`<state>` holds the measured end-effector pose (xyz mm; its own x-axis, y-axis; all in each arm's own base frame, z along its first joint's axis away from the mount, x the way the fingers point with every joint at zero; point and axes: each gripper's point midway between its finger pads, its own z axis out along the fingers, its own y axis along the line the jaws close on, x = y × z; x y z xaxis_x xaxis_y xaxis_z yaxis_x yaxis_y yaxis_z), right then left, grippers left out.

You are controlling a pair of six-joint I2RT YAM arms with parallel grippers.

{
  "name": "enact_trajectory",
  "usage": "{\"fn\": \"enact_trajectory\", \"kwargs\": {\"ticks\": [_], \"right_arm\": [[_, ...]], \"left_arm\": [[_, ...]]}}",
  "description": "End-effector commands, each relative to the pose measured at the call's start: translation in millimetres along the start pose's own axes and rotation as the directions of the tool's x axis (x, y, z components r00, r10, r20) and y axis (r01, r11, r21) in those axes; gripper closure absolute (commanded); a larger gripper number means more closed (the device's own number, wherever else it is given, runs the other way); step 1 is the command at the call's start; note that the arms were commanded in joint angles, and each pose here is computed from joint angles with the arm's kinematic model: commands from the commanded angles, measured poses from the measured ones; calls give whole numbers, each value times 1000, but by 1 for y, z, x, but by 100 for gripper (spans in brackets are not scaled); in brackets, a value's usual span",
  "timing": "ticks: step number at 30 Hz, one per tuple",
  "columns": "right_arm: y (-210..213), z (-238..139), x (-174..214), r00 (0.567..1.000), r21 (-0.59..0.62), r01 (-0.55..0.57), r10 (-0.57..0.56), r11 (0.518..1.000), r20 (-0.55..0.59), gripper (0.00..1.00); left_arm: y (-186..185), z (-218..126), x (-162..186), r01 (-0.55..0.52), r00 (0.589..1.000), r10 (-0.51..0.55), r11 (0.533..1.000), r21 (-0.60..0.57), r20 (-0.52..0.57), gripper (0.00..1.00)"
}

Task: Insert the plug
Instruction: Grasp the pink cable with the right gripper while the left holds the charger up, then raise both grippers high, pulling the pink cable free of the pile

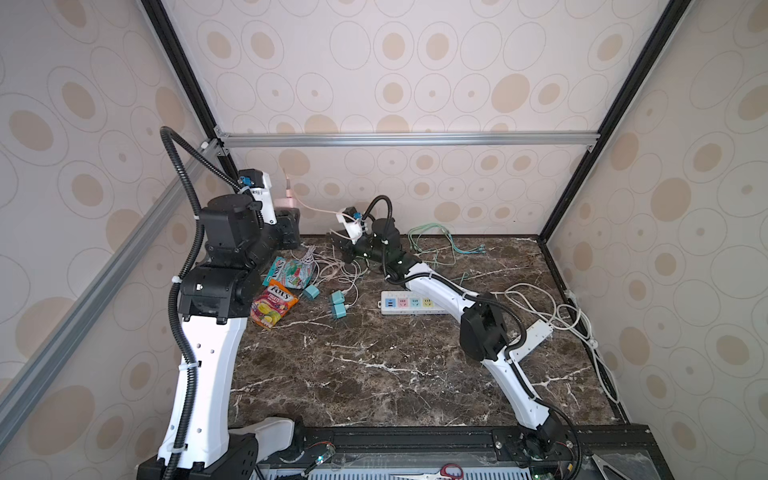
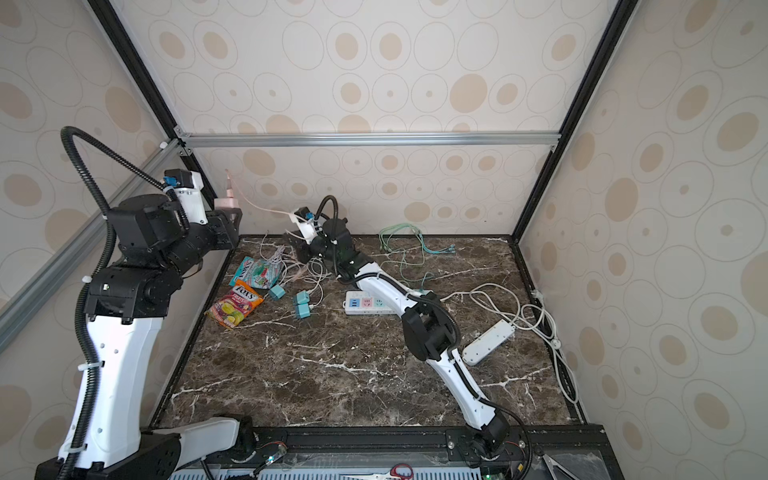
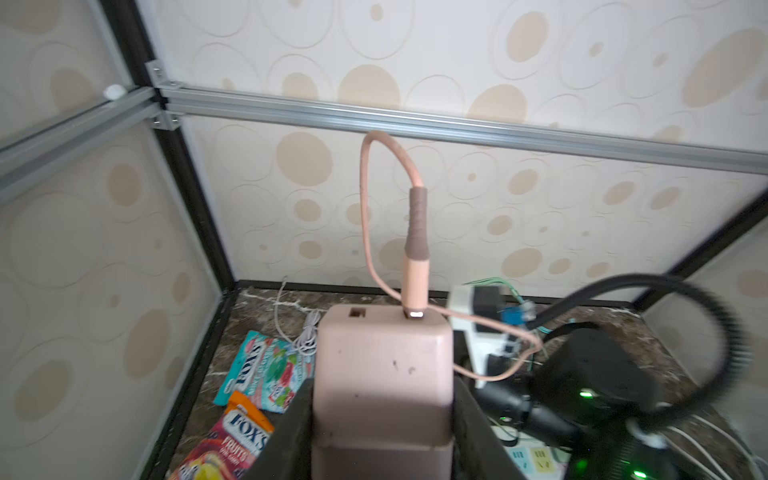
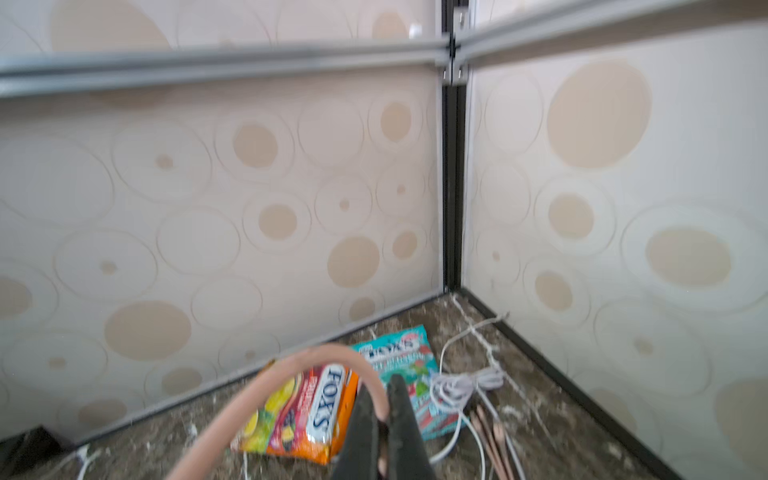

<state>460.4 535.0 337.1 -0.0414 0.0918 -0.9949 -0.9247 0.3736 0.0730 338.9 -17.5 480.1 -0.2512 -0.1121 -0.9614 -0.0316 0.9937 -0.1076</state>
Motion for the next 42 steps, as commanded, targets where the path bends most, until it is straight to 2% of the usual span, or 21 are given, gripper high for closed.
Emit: {"fn": "enact_trajectory", "kwargs": {"ticks": [1, 4, 6, 10, 16, 20, 24, 28, 35, 38, 42], "right_arm": [[35, -31, -136, 973, -3, 44, -42, 999, 226, 100], [50, -54, -189, 941, 2, 84, -80, 996, 329, 100], [57, -66, -209, 925, 6, 127, -121, 992, 361, 100], [62, -78, -221, 917, 39, 175, -177, 984, 356, 100], [82, -104, -231, 913, -22, 168, -147, 986, 380, 100], [82, -109, -223, 924, -4, 186, -174, 982, 340, 100], [71, -109, -205, 936, 42, 207, -211, 977, 281, 100], [53, -105, -187, 952, 72, 195, -206, 978, 224, 100], [-10, -98, -180, 958, 180, 172, -207, 969, 201, 100], [-45, -98, -192, 949, 237, 173, -226, 956, 220, 100], [-97, -108, -200, 939, 304, 120, -208, 945, 275, 100]], "left_arm": [[35, -17, -17, -21, 996, 38, 980, -196, 82, 100], [39, -18, -16, -34, 996, 52, 975, -221, 73, 100], [40, -17, -15, -40, 996, 57, 974, -225, 67, 100], [38, -13, -11, -50, 997, 63, 975, -215, 53, 100], [33, -13, -9, -80, 995, 91, 980, -182, 52, 100], [16, -10, -2, -101, 994, 105, 992, -81, 40, 100], [-21, -8, 11, -113, 993, 110, 984, 138, 32, 100], [-46, -5, 21, -68, 998, 63, 957, 282, 25, 100], [-72, 27, 34, -6, 999, 22, 923, 386, -36, 100], [-86, 41, 21, -8, 1000, 15, 909, 418, -14, 100], [-104, 50, -10, -7, 997, -28, 884, 468, 69, 100]]}}
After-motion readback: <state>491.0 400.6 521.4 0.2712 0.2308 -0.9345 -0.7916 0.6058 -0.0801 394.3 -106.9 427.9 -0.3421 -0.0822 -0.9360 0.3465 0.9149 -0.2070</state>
